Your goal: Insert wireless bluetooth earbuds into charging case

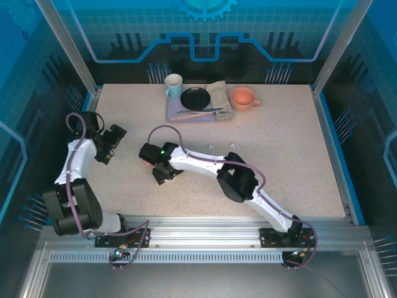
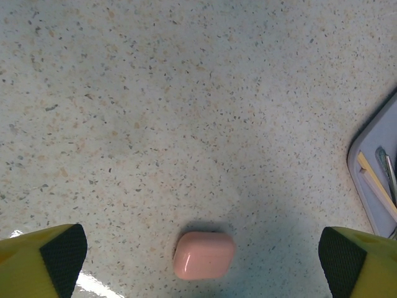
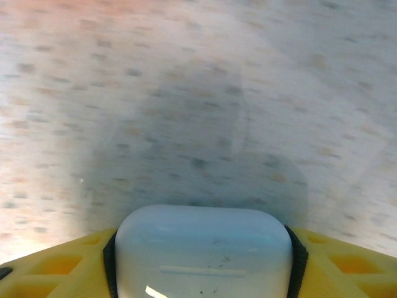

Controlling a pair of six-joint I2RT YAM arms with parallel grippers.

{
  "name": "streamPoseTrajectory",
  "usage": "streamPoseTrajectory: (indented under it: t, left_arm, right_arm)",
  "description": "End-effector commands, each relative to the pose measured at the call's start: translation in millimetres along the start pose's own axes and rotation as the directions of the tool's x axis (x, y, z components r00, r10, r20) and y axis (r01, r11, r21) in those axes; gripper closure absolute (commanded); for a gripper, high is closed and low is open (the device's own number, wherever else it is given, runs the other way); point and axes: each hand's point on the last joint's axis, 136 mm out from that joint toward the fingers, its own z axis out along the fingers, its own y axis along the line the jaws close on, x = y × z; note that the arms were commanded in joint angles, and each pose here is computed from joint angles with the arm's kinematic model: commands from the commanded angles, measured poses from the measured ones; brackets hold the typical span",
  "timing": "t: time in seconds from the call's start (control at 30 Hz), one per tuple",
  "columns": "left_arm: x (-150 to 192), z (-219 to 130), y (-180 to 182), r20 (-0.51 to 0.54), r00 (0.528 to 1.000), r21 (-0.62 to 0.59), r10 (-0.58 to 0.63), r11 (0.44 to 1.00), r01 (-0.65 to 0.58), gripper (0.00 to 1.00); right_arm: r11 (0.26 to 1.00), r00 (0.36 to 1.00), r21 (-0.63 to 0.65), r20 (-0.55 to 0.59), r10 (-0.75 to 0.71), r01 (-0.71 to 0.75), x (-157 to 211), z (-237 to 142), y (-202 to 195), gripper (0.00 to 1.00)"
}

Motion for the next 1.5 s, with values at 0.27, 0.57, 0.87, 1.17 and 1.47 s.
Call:
streamPoseTrajectory:
  t: [0.27, 0.57, 0.87, 1.17, 1.47]
  left_arm:
    - [57, -3, -40, -0.081, 0.986, 0.13, 0.145, 0.982, -0.133, 0.01]
    - [87, 3, -36, -0.124, 0.977, 0.153, 0.172, 0.976, -0.152, 0.01]
    - [84, 3, -41, -0.113, 0.98, 0.155, 0.166, 0.977, -0.148, 0.01]
    - [83, 8, -48, -0.116, 0.979, 0.158, 0.169, 0.976, -0.15, 0.01]
    - [82, 11, -51, -0.117, 0.977, 0.159, 0.178, 0.974, -0.159, 0.01]
  right_arm:
    - [0.947, 0.945, -0.011, 0.065, 0.32, -0.32, -7, -28, -74, 0.37]
    - [0.923, 0.924, 0.026, 0.014, 0.383, -0.383, -2, -15, -84, 0.36]
    - [0.891, 0.9, 0.142, -0.011, 0.436, -0.431, 10, -4, -98, 0.35]
    - [0.842, 0.863, 0.221, -0.006, 0.506, -0.492, 18, 1, -110, 0.22]
    - [0.83, 0.851, 0.227, -0.014, 0.525, -0.509, 16, 8, -115, 0.19]
